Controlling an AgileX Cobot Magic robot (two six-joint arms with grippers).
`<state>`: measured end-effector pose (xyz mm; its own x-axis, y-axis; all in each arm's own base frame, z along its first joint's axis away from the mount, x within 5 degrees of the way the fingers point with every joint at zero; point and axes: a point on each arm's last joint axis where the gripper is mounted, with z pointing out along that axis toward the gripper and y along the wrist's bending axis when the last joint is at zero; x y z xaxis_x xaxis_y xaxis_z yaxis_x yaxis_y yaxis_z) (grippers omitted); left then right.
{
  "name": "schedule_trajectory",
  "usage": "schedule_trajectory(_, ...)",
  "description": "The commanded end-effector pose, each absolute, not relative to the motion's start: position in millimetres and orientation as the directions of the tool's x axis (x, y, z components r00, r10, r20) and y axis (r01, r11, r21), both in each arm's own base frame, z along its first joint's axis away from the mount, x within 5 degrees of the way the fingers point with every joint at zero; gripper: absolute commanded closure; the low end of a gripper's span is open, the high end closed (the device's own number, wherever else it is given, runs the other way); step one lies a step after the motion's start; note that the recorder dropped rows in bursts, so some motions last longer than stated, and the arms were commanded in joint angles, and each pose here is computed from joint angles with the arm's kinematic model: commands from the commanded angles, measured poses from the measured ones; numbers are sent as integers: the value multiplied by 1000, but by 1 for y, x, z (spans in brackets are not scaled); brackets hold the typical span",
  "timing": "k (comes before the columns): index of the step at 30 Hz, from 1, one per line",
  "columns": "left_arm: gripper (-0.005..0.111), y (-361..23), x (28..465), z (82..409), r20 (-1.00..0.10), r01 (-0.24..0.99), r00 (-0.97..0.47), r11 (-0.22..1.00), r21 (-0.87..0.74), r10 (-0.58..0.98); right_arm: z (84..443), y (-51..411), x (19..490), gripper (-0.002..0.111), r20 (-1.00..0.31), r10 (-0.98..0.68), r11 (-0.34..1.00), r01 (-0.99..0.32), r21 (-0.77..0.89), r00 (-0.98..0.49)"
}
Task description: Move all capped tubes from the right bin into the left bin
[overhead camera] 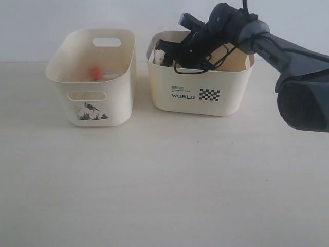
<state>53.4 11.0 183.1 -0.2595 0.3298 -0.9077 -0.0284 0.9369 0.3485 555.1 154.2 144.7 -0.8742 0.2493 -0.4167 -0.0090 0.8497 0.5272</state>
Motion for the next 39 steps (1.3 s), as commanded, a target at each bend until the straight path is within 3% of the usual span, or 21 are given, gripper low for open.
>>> schedule_trajectory(1,102,11,53,185,-912,-32,-252,940,341,322,132,149,554,44,-355,260,836,26,548,-898)
schedule_trajectory(16,102,11,53,185,-912,-32,-252,940,341,322,110,170,545,45,-313,179,859,-7,512,-933)
schedule_trajectory(26,102,11,53,185,-912,-32,-252,940,341,322,95,162,542,48,-255,225,893,94,440,-940)
schedule_trajectory(28,102,11,53,185,-912,-32,-252,940,341,322,93,160,542,55,-255,211,905,90,415,-944)
schedule_trajectory(34,102,11,53,185,-912,-32,-252,940,341,322,95,159,541,104,-246,204,909,90,407,-947)
schedule_trajectory(36,102,11,53,185,-912,-32,-252,940,341,322,99,159,542,107,-266,205,908,81,412,-942)
schedule_trajectory(39,102,11,53,185,-912,-32,-252,940,341,322,107,160,544,95,-304,198,908,58,416,-932)
